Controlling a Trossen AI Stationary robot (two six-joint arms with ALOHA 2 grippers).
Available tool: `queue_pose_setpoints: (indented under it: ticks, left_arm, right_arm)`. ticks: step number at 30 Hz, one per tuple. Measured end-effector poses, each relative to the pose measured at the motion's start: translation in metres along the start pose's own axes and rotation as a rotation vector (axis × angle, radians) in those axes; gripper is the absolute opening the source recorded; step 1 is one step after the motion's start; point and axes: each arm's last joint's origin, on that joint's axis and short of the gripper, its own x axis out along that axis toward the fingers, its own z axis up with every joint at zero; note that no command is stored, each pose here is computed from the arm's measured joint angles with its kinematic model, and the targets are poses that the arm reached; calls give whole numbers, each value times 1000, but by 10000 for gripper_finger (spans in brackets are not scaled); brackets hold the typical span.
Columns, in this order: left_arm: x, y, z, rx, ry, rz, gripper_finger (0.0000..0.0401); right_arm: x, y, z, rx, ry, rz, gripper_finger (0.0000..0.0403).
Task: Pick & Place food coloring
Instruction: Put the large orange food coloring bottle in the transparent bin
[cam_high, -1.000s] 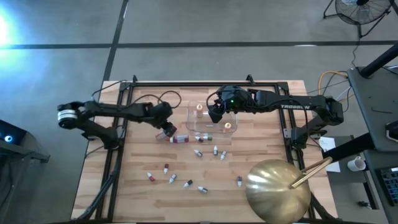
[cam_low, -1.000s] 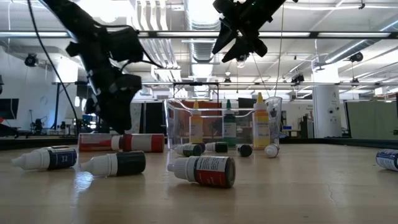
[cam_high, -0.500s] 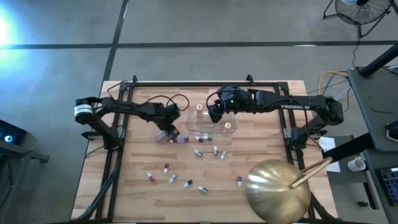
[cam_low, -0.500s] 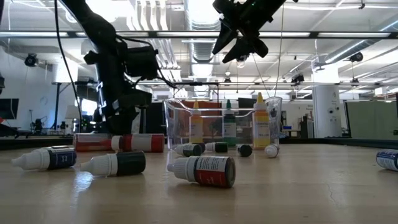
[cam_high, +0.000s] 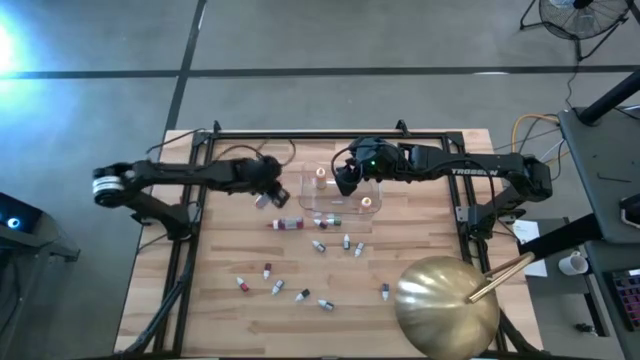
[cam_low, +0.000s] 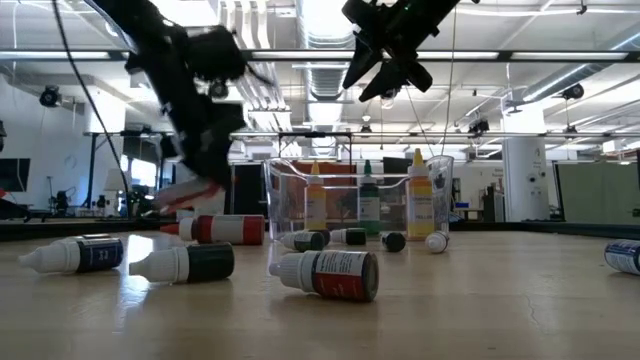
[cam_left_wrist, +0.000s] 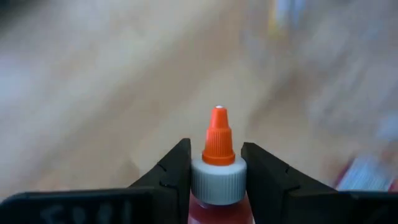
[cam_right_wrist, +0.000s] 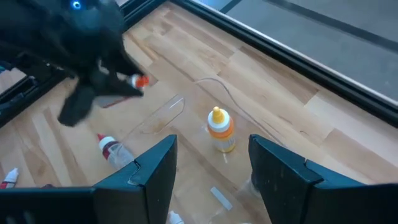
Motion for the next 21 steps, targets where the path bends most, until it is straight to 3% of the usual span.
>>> queue_pose_setpoints:
  ticks: [4,8,15,18,21]
  left_arm:
    - [-28,-5,10,-33,-328,-120,91]
    - [-44,-9,2,-71,-581,-240,91]
    - [-19,3,-50,-146,-552,-71,116]
    - [-15,4,-59,-170,-538,-82,119]
    - [-15,5,-59,-167,-560,-60,93]
  right_arm:
    - [0,-1,1,-9,-19,-30,192]
    - [0,-1,1,-25,-26,-42,192]
    - [0,-1,1,-46,-25,-42,192]
    - [0,-2,1,-47,-26,-44,192]
    - [0,-2,1,-46,-36,-61,192]
